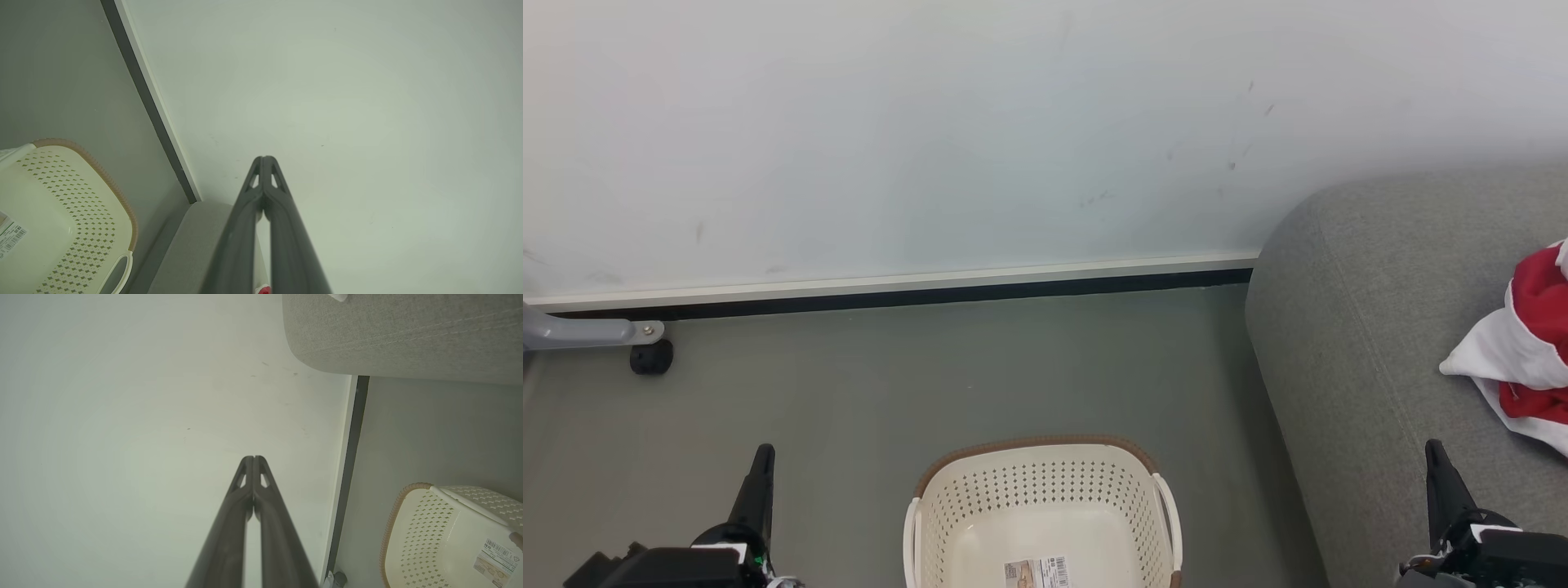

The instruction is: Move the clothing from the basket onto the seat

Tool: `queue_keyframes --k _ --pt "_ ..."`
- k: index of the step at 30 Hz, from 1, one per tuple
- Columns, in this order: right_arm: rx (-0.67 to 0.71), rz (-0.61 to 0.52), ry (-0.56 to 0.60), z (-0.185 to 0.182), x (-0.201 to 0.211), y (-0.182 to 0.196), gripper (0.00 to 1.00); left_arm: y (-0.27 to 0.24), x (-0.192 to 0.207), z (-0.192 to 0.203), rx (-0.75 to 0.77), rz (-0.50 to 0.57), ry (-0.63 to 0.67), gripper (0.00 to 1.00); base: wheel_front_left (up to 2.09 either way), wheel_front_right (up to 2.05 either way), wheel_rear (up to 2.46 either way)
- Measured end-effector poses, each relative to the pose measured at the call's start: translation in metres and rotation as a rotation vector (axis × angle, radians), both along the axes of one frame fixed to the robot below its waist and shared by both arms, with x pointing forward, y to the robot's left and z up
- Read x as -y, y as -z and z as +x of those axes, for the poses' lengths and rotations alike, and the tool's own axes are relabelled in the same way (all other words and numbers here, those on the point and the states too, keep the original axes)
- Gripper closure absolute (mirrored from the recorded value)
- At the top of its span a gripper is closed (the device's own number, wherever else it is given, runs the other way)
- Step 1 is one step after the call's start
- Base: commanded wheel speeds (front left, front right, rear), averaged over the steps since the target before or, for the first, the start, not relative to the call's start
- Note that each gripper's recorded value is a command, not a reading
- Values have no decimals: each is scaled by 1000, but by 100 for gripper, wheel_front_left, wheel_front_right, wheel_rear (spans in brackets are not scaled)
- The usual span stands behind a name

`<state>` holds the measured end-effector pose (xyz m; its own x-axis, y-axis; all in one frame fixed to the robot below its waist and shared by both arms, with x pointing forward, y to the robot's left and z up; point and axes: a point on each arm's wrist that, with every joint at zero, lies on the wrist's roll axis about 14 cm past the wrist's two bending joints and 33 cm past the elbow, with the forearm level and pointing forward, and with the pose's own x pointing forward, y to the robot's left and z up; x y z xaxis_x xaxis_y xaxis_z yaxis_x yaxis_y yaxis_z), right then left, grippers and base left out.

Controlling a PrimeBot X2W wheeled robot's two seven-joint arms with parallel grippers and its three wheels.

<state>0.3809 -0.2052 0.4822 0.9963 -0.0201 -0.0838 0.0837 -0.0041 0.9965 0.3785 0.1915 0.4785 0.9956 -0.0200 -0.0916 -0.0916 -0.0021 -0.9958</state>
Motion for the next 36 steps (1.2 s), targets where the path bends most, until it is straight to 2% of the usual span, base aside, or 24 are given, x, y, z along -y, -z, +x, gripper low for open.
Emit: queue_keyframes --k 36 --pt "0 0 0 0 0 0 100 0 0 0 0 0 0 100 0 0 0"
